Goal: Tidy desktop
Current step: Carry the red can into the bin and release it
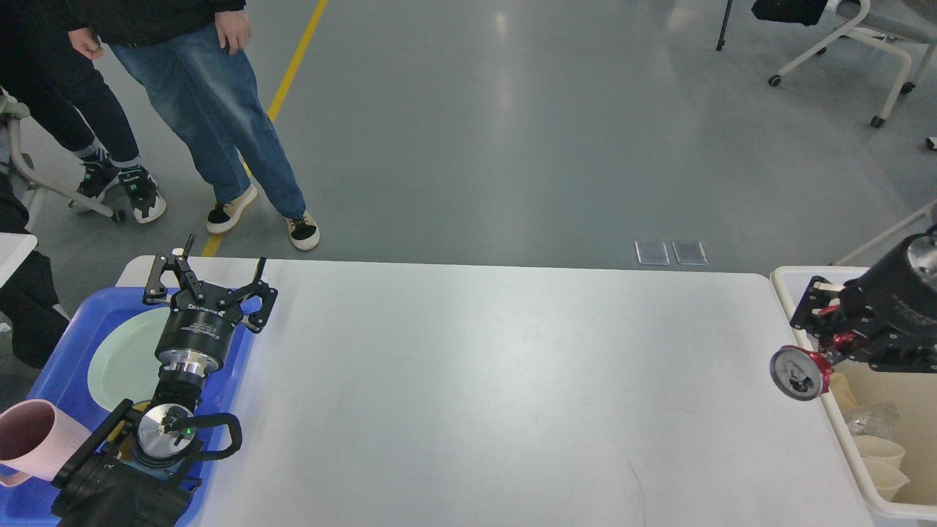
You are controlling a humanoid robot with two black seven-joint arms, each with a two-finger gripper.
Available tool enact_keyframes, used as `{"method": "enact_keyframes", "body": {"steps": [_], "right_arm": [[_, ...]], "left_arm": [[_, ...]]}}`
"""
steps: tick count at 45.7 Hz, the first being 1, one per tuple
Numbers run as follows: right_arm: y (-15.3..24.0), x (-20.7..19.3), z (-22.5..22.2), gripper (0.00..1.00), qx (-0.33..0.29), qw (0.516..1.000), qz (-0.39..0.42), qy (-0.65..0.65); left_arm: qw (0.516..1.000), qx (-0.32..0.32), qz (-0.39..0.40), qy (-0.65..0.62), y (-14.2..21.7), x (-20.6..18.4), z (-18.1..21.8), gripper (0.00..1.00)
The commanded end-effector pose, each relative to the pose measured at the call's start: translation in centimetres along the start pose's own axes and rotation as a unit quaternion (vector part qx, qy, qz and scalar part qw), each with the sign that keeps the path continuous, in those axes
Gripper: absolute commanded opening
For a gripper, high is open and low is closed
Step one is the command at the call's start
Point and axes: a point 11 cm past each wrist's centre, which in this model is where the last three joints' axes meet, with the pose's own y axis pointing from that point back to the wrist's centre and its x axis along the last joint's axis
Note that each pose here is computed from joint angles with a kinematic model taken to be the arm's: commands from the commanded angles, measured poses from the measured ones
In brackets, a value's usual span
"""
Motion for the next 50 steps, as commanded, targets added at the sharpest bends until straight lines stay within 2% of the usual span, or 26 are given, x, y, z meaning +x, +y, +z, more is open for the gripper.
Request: {"method": "enact_keyframes", "body": {"steps": [1, 12, 18, 25, 39, 50], "right_arm": [[-3.0, 3.6, 3.6, 0.0, -0.021, 0.997, 0.047, -0.048], [-9.9, 8.7, 9.4, 0.0, -0.043, 0.984, 0.127, -0.113], [-15.9, 8.1, 12.5, 0.0, -0.066, 0.97, 0.185, -0.145], [-20.3, 6.3, 15.0, 0.0, -0.109, 0.951, 0.255, -0.139], [-23.9, 3.6, 15.7, 0.0, -0.135, 0.919, 0.352, -0.112], [-25.6, 1.8, 15.8, 0.0, -0.136, 0.917, 0.362, -0.098]], "left_arm": [[1.0, 0.0, 0.0, 0.0, 0.0, 0.0, 0.0, 0.96], [1.0, 0.0, 0.0, 0.0, 0.0, 0.0, 0.0, 0.96], [1.0, 0.0, 0.0, 0.0, 0.0, 0.0, 0.0, 0.96], [1.0, 0.0, 0.0, 0.0, 0.0, 0.0, 0.0, 0.96], [1.0, -0.001, 0.0, 0.0, 0.0, 0.0, 0.0, 0.96], [1.0, -0.001, 0.0, 0.0, 0.0, 0.0, 0.0, 0.96]]}}
